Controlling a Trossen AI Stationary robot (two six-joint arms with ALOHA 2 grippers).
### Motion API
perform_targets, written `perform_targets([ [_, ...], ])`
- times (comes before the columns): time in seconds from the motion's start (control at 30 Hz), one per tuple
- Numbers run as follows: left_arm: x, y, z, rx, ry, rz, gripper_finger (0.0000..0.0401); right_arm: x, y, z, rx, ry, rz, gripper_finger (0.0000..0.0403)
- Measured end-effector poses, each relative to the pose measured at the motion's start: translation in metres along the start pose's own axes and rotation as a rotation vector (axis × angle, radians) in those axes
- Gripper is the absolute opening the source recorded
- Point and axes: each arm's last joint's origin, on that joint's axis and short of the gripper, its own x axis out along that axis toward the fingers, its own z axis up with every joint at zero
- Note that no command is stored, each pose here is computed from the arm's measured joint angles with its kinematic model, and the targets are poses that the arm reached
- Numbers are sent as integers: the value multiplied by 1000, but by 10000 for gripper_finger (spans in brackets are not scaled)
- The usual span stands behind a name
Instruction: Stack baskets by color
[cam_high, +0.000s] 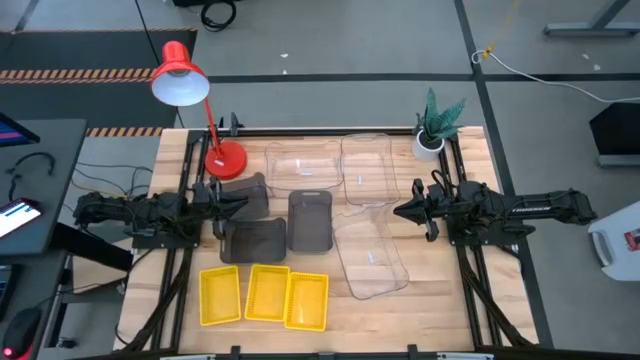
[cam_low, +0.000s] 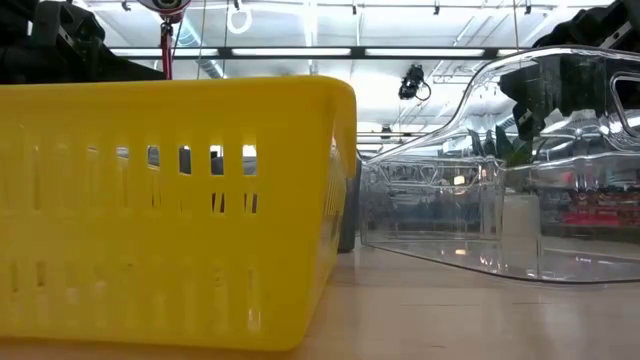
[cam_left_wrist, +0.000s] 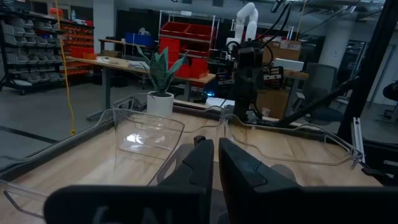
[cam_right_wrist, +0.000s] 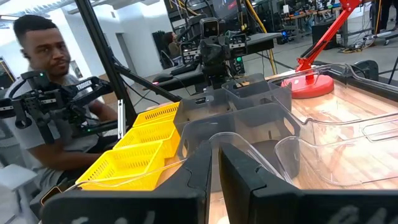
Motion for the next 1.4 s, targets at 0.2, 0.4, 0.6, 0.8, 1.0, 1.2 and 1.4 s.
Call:
perform_targets([
  [0.2, 0, 0, 0, 0, 0, 0, 38, 0, 0, 0, 0, 0, 0, 35],
  [0.4, 0, 0, 0, 0, 0, 0, 35, 0, 0, 0, 0, 0, 0, 35],
  [0.6, 0, 0, 0, 0, 0, 0, 30, 0, 0, 0, 0, 0, 0, 35],
  [0.8, 0, 0, 0, 0, 0, 0, 35, 0, 0, 0, 0, 0, 0, 35],
  [1.0, 0, 0, 0, 0, 0, 0, 38, 0, 0, 0, 0, 0, 0, 35],
  [1.2, 0, 0, 0, 0, -1, 0, 33, 0, 0, 0, 0, -1, 0, 35],
  [1.4, 0, 0, 0, 0, 0, 0, 31, 0, 0, 0, 0, -1, 0, 35],
])
